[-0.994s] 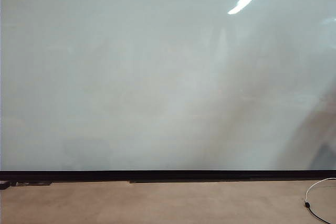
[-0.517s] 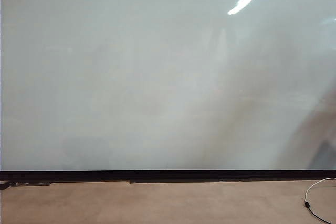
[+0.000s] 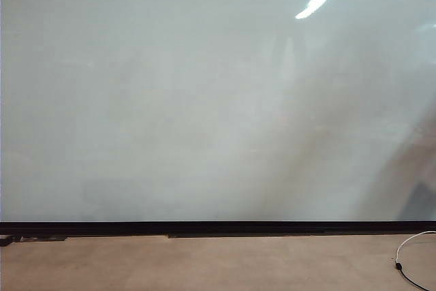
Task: Pick up the pen on the shelf to the right of the whiteboard and draw a rectangle.
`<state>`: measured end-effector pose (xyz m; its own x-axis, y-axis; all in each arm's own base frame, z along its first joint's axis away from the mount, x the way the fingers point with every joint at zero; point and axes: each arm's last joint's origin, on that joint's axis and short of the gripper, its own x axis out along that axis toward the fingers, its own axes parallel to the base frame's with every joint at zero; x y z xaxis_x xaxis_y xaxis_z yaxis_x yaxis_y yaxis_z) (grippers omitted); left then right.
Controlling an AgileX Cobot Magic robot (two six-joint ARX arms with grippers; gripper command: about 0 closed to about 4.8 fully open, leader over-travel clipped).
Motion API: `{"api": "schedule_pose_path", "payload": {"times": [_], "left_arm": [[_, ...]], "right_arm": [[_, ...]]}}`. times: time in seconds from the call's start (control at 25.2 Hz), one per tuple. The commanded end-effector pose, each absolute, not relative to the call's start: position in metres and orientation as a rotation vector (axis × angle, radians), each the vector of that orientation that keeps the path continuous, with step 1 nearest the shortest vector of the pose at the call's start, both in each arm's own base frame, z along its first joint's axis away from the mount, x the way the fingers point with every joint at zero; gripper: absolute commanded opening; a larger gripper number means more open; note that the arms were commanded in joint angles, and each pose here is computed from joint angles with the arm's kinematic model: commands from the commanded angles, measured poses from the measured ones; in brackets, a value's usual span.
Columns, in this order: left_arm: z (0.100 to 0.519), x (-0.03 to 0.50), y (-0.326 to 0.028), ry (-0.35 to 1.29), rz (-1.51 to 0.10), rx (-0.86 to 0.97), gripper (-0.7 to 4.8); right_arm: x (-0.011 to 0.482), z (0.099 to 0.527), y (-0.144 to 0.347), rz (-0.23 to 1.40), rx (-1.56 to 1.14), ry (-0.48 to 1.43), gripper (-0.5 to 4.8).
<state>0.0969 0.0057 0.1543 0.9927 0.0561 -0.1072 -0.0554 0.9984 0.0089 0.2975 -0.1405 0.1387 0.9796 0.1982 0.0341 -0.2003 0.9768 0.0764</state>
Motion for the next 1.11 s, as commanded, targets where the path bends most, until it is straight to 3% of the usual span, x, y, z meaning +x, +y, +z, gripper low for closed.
{"api": "schedule_pose_path", "payload": {"times": [0.04,0.83,0.95,1.11], "left_arm": [[0.1561,0.0969,0.0058,0.094,0.057,0.007,-0.04],[0.1561,0.0969,0.0058,0.094,0.057,0.007,-0.04],[0.1561,0.0969,0.0058,0.094,0.057,0.007,-0.05],[0.1561,0.0969,0.0058,0.094,0.057,0.007,-0.04]], "right_arm": [[0.2979,0.1430,-0.1416,0.181,0.066,-0.054,2.14],[0.2979,0.1443,-0.1420,0.165,0.064,-0.067,1.97],[0.2979,0.1443,-0.1419,0.166,0.065,-0.066,1.59],[0.2979,0.1443,-0.1418,0.170,0.067,-0.066,1.54]]}}
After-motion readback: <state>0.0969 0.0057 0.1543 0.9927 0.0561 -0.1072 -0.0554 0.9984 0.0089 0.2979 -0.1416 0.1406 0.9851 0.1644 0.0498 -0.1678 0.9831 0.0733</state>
